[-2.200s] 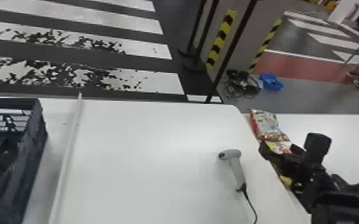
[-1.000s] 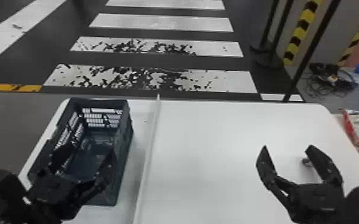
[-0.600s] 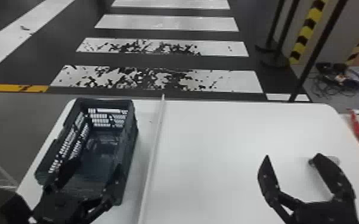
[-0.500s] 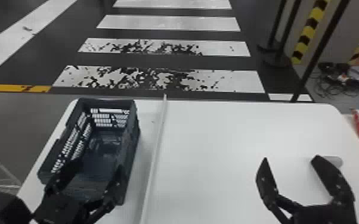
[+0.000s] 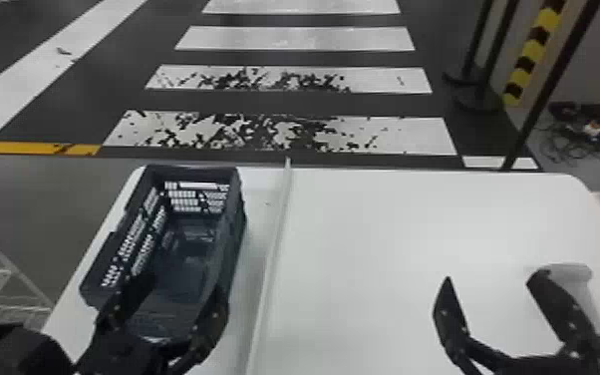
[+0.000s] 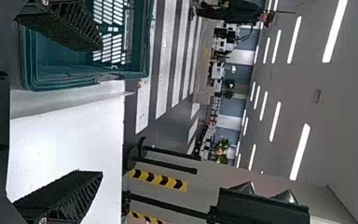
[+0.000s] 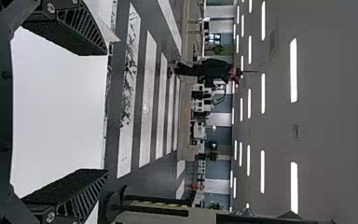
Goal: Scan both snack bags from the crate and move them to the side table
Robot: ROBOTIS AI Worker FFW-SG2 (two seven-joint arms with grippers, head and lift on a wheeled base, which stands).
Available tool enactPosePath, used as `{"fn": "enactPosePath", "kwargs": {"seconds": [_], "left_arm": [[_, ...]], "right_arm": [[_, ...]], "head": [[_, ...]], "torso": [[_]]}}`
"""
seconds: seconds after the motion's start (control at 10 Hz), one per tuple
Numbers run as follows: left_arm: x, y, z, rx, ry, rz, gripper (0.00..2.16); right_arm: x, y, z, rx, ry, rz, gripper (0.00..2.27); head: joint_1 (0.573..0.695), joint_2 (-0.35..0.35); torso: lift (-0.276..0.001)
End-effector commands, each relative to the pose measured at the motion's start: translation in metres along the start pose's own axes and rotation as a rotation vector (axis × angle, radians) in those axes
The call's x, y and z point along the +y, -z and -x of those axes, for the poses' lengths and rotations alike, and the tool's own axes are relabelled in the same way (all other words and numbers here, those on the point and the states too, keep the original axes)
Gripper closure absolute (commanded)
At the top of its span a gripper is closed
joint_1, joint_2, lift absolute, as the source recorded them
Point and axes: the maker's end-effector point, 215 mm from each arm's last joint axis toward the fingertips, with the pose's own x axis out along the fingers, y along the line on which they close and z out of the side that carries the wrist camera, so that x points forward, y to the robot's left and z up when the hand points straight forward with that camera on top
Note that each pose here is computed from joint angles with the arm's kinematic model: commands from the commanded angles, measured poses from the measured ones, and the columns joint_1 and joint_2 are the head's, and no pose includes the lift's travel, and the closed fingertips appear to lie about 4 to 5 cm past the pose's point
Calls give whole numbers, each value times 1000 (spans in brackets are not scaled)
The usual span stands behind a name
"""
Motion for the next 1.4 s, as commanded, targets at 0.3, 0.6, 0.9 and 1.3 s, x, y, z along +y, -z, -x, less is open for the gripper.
{"fn": "enactPosePath", "kwargs": {"seconds": [0.3, 0.6, 0.9, 1.3], "left_arm": [[-6, 4, -1, 8, 7, 11, 43], [-12, 7, -1, 13, 16, 10, 43], [-14, 7, -1, 15, 16, 9, 43], [-16, 8, 0, 17, 18, 5, 43]], "right_arm": [[1, 3, 1, 6, -2, -3, 97], [2, 4, 6, 6, -2, -5, 97], [4, 5, 7, 8, -5, -9, 97], [6, 4, 7, 6, -11, -15, 97]], "head": [[695, 28], [695, 25], [695, 20], [695, 22]], "torso": [[-95], [-95], [-95], [-95]]}}
